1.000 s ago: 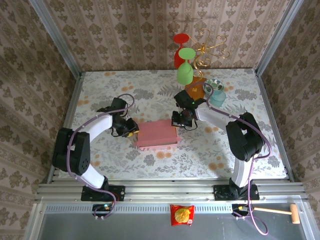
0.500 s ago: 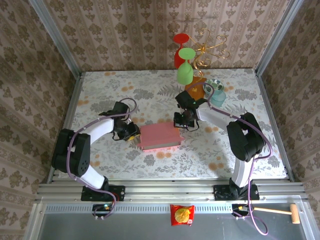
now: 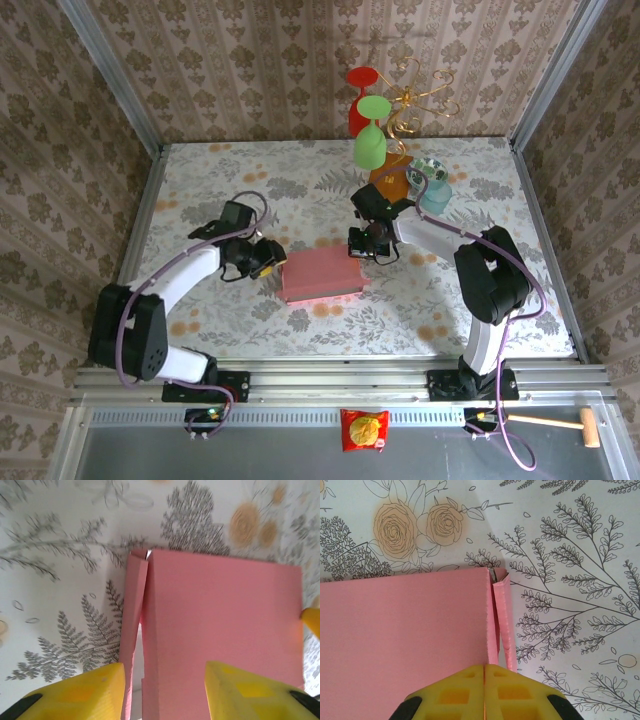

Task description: Fold the paper box

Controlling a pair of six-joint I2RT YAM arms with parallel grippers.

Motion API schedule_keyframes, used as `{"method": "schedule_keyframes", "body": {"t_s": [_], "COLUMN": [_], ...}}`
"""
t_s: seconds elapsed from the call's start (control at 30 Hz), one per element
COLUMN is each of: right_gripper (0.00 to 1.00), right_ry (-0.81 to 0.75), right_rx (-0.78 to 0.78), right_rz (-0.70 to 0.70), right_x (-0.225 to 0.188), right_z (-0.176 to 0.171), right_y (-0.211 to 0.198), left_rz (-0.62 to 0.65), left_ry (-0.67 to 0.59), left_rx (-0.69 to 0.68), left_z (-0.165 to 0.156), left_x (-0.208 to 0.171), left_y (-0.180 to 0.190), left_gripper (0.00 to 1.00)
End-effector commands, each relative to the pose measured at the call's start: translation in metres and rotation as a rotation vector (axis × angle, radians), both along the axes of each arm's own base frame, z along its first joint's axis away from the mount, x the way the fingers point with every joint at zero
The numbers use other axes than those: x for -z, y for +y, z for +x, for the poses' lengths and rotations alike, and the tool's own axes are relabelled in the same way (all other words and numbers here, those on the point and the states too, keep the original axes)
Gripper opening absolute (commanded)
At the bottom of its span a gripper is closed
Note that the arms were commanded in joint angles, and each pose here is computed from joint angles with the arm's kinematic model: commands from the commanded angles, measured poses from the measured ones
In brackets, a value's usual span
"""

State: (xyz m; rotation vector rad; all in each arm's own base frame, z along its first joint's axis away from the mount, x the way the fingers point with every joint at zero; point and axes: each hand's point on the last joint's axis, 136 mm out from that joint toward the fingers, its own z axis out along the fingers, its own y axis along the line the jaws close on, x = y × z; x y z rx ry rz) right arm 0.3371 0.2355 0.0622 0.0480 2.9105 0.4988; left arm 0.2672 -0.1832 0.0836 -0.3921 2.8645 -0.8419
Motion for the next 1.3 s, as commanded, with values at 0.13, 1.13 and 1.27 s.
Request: {"method": "schedule_keyframes", "body": {"t_s": [0.13, 1.13, 1.27], "right_gripper": [0.08, 0.66, 0.69], "right_ry": [0.002, -0.018, 0.013], "right_rx": [-0.019, -0.057, -0.068], "right_rz": [-0.038, 0.31, 0.422], "right_x": [0.001, -0.025, -0.011], "right_z": [-0.008, -0.023, -0.027], "right_y": [-0.006, -0.027, -0.021], "left_rz": [0.0, 0.027, 0.036], "left_ry": [0.066, 0.078, 0.085], "left_rx": [0.065, 0.085, 0.091], "left_z": [-0.018, -0.023, -0.024], "left_x": [0.017, 0.064, 0.066], "left_y": [-0.004, -0.001, 0.0], "left_gripper": [0.47, 0.14, 0.13]}}
